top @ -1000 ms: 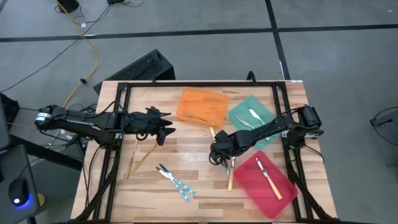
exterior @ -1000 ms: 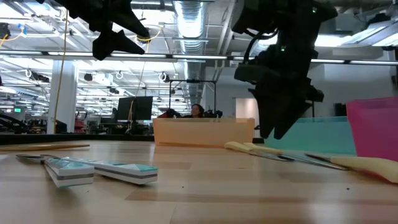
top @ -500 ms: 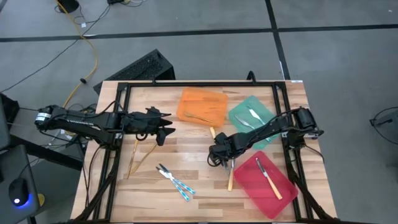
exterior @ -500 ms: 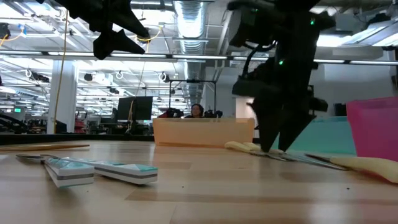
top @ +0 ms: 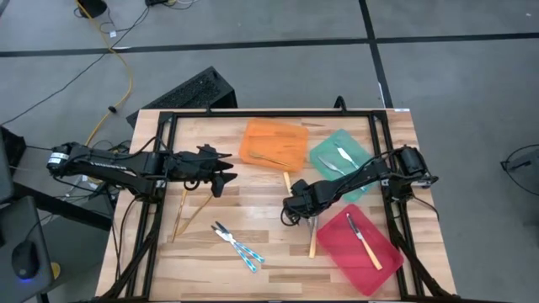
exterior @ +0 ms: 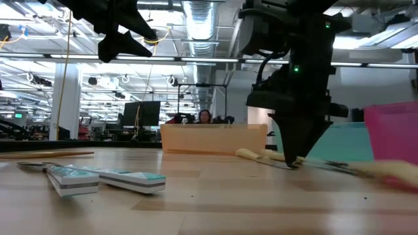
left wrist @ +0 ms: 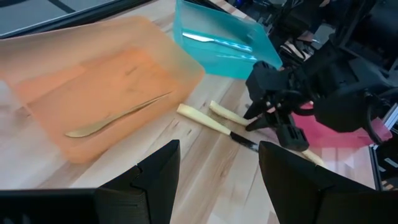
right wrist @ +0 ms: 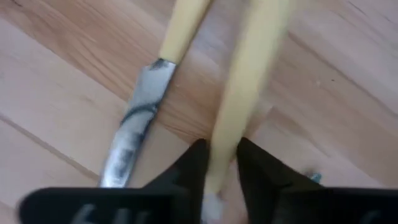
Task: Sort silverware by color (type)
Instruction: Put the middle yellow knife into the red bin
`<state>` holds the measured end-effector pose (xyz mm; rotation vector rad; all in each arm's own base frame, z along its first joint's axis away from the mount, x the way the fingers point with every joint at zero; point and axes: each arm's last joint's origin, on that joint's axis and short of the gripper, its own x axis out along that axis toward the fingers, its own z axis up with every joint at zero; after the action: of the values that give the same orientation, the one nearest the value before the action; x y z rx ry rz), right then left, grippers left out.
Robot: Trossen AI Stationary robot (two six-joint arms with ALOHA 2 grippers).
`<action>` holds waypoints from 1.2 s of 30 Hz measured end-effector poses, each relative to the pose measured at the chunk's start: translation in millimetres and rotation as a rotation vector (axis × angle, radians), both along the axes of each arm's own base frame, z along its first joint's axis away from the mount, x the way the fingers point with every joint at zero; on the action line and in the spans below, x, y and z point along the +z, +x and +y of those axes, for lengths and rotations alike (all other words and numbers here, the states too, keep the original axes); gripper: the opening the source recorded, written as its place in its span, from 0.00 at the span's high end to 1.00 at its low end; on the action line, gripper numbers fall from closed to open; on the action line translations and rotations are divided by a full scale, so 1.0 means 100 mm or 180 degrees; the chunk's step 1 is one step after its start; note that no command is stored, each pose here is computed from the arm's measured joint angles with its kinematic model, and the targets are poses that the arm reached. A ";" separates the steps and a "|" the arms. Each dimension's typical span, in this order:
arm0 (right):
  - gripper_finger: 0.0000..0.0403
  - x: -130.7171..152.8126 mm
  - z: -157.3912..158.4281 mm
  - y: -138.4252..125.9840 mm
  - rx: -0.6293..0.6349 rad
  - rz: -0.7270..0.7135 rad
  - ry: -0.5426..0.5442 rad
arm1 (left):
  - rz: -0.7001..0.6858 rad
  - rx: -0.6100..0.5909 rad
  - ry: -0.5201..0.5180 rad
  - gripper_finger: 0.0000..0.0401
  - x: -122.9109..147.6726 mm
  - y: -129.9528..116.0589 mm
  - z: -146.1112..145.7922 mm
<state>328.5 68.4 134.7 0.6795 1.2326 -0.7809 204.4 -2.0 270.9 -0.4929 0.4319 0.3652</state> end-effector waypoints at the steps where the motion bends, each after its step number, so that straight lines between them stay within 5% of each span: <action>1: 0.78 0.00 0.00 0.00 -0.0001 0.0009 0.0001 | 0.0000 0.0002 -0.0001 0.50 0.00 0.00 0.00; 6: 0.92 -0.01 0.01 0.01 0.0004 -0.0043 0.0041 | -0.0002 0.0010 -0.0006 0.50 0.00 0.00 0.00; 18: 0.92 0.25 0.03 0.25 0.0138 -0.0445 0.0147 | 0.0022 0.0050 0.0050 0.50 0.00 0.00 0.01; 36: 0.92 0.75 -0.12 0.56 0.0390 -0.0906 -0.0281 | 0.0053 -0.0002 0.0140 0.50 -0.01 0.00 0.01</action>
<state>384.5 56.8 209.9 0.6135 0.9656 -0.6099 203.9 -1.4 270.3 -0.4471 0.4391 0.3777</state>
